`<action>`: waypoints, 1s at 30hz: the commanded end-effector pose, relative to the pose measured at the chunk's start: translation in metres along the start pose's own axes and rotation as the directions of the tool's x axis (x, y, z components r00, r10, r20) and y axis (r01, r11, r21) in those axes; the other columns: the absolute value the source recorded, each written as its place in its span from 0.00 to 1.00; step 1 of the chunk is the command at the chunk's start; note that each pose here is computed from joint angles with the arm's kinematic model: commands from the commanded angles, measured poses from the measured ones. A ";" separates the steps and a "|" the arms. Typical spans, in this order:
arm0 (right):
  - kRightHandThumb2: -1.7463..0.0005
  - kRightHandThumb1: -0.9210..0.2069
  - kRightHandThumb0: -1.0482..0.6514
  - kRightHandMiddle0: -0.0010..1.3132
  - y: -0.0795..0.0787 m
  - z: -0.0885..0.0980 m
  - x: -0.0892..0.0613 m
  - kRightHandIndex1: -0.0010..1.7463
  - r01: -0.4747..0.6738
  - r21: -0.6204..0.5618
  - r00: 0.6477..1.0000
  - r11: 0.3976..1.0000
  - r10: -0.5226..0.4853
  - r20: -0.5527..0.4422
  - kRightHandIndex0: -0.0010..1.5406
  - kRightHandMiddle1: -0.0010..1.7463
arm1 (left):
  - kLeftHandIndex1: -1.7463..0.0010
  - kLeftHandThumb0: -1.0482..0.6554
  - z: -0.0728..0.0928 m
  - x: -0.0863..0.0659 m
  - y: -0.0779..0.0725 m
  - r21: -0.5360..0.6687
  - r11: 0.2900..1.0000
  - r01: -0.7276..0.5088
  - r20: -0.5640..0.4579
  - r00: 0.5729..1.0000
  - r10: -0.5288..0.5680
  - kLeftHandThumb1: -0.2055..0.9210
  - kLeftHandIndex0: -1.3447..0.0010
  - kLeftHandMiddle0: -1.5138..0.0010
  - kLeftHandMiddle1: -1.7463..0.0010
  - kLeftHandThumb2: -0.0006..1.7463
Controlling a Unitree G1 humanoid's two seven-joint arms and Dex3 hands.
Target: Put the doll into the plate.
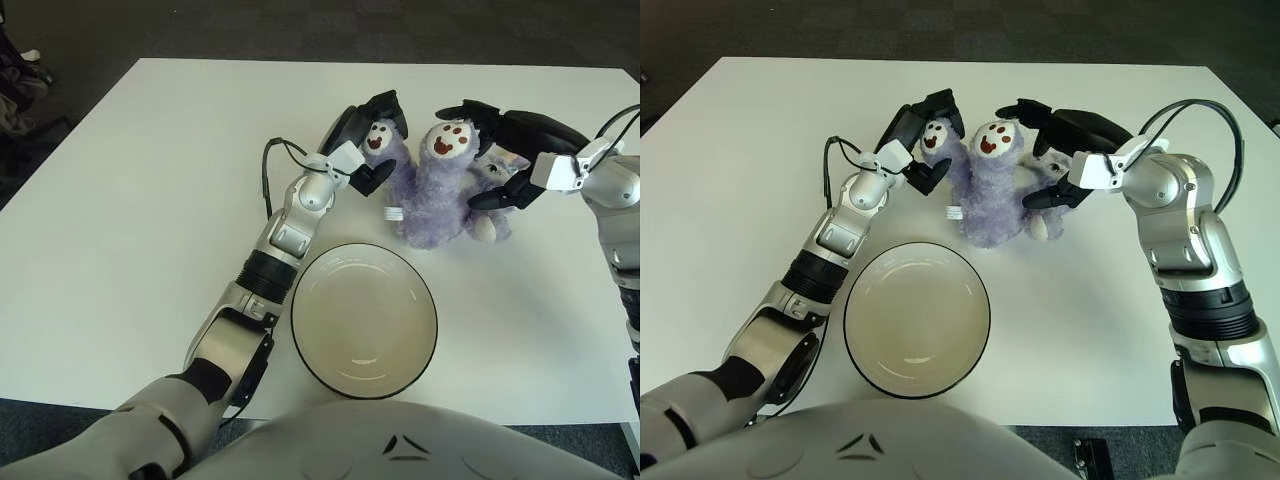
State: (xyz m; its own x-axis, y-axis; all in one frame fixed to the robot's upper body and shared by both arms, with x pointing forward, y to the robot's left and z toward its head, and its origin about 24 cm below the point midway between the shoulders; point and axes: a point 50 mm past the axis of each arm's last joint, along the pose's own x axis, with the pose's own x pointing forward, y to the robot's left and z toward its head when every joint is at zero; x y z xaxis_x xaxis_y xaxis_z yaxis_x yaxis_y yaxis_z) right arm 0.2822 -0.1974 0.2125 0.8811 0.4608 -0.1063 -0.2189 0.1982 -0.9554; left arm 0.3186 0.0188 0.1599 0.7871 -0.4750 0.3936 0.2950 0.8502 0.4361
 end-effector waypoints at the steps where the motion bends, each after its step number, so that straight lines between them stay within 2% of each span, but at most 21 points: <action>1: 0.55 0.48 0.07 0.00 -0.008 0.001 -0.005 0.20 0.052 -0.056 0.997 0.997 -0.055 -0.049 0.00 0.09 | 0.00 0.61 0.003 0.004 0.005 0.012 1.000 -0.007 0.007 1.000 0.007 0.13 0.50 0.41 0.00 1.00; 7: 0.59 0.41 0.04 0.00 -0.012 0.005 -0.007 0.05 0.093 -0.065 0.987 0.994 -0.100 -0.126 0.00 0.01 | 0.00 0.61 0.003 0.004 0.006 0.035 0.999 -0.013 0.013 1.000 0.012 0.13 0.50 0.41 0.00 1.00; 10: 0.61 0.38 0.03 0.00 -0.013 0.007 -0.007 0.01 0.110 -0.054 0.985 0.993 -0.116 -0.130 0.00 0.00 | 0.00 0.61 0.003 0.004 0.006 0.037 0.999 -0.012 0.013 1.000 0.012 0.13 0.50 0.41 0.00 1.00; 22: 0.67 0.34 0.03 0.00 -0.012 0.008 -0.011 0.00 0.150 -0.070 0.982 0.986 -0.157 -0.107 0.00 0.00 | 0.00 0.61 0.003 0.004 0.007 0.025 1.000 -0.007 -0.001 1.000 0.007 0.13 0.50 0.41 0.00 1.00; 30: 0.66 0.35 0.05 0.00 -0.009 0.013 -0.008 0.00 0.113 -0.051 0.989 0.992 -0.117 -0.093 0.00 0.00 | 0.00 0.61 0.004 0.005 0.007 0.026 1.000 -0.011 0.007 1.000 0.010 0.13 0.50 0.41 0.00 1.00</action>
State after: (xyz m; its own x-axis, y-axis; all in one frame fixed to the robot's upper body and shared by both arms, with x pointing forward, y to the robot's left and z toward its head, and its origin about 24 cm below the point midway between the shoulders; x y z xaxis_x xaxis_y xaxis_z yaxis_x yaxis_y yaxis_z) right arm 0.2723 -0.1952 0.2245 0.9426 0.3337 -0.0134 -0.0841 0.1982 -0.9766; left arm 0.3203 0.0215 0.1588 0.7970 -0.4708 0.3784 0.2878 0.8468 0.4473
